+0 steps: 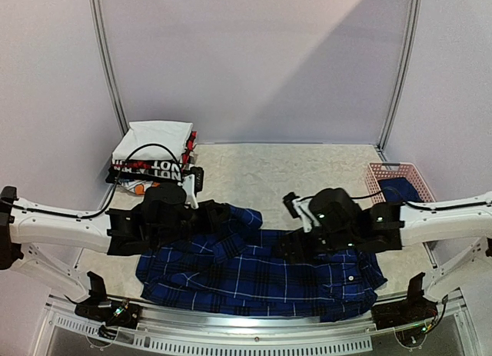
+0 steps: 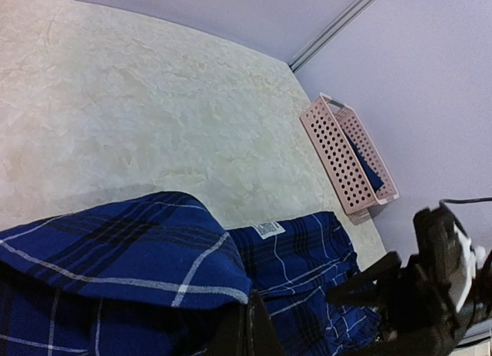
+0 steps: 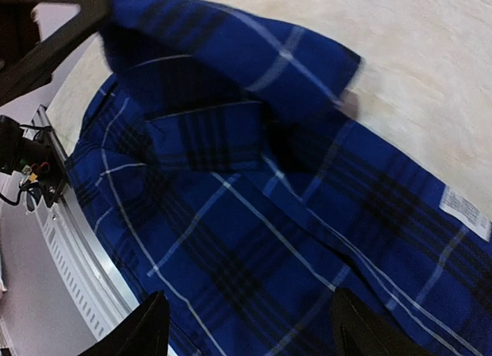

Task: Fold and stack the mixed laundry pile
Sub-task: Fold the 1/3-folded shirt at the corner of the board.

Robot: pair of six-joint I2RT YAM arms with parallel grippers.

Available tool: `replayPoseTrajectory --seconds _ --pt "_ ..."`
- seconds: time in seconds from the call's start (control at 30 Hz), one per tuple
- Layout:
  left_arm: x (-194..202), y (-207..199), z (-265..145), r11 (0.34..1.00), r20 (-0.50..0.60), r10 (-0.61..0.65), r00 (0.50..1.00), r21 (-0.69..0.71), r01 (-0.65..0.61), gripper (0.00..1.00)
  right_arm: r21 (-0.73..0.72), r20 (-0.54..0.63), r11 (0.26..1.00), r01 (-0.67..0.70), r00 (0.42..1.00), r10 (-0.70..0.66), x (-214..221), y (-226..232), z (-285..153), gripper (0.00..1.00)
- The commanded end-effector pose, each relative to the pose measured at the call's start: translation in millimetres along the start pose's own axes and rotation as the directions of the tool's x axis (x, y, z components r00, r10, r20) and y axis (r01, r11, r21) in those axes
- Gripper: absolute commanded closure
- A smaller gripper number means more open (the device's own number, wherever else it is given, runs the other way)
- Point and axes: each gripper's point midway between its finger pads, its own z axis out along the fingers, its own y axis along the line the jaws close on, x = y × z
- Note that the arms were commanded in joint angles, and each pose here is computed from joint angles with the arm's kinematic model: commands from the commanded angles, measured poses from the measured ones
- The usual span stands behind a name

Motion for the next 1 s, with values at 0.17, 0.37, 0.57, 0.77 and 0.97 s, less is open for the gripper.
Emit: replayPoseTrajectory --seconds 0.17,0.37,0.57,0.77,0.97 --pt "-12.7 21.7 -9.9 0.994 0.064 0.025 0.998 -0.106 -0.018 1.00 -0.023 0.097 0.985 0.170 0.981 -0.167 -19.5 73.9 78.3 0.28" --pt "-8.3 89.0 -33.0 0.944 0.067 0.084 0.994 -0.325 -0.058 1.00 -0.022 0.068 0.978 0.209 0.976 -0.207 -17.6 87.7 112.7 0.28" --pt "18.3 145.0 -31.5 0.906 0.007 0.038 0.999 -0.423 -0.032 1.00 0.007 0.036 0.970 0.243 0.969 -0.244 -13.8 91.3 143.1 0.28" --pt "32.1 168.8 -29.4 0.896 -0.012 -0.003 1.000 -0.445 -0.003 1.00 0.067 -0.002 0.964 0.257 0.966 -0.258 -12.3 86.0 165.3 0.27" --pt "35.6 175.8 -31.0 0.890 -0.017 -0.006 1.000 -0.456 -0.002 1.00 0.120 -0.027 0.987 0.106 0.994 -0.104 -7.2 60.4 168.4 0.29"
